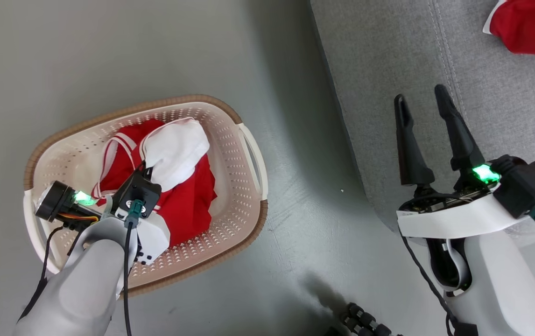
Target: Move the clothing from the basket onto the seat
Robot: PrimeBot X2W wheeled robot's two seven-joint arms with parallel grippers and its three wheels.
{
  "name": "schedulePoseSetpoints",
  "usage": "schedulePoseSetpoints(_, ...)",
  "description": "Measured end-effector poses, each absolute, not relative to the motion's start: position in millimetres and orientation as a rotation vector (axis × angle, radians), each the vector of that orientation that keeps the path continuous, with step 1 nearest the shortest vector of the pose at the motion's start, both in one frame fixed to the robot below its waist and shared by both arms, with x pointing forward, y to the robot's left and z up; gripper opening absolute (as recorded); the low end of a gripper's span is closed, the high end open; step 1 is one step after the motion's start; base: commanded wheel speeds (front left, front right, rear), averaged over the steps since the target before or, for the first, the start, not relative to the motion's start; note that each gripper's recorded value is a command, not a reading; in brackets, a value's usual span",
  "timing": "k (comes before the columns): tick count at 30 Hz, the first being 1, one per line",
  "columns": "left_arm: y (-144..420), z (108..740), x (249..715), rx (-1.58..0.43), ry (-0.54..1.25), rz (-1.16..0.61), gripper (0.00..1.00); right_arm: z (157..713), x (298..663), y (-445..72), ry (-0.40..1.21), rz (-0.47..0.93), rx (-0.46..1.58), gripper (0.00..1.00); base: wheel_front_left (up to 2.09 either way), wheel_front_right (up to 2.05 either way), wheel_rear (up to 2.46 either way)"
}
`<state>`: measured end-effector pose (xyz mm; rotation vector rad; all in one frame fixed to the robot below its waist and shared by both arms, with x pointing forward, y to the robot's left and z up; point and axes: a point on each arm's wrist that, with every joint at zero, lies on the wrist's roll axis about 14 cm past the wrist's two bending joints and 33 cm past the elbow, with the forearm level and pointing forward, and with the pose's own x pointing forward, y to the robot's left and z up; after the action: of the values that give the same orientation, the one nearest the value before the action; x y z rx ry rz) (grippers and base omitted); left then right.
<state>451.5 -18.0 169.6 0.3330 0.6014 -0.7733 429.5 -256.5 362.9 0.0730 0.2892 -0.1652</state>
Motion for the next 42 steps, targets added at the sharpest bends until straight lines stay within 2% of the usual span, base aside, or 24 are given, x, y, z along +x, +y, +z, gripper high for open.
schedulePoseSetpoints(14,-8.8,223.8,472.7,0.301,0.469,-0.694,0.00,370.6,437.9,-236.9,0.264,-0.099,0.063,1.00,0.00,0.00,0.00)
schedulePoseSetpoints(22,-6.9,283.8,495.7,0.262,0.306,-0.622,0.00,388.8,451.9,-221.7,0.208,-0.041,0.041,1.00,0.00,0.00,0.00)
schedulePoseSetpoints(42,26.1,409.7,504.2,0.237,0.016,-0.480,0.00,427.2,460.2,-185.5,0.115,0.071,0.021,1.00,0.00,0.00,0.00)
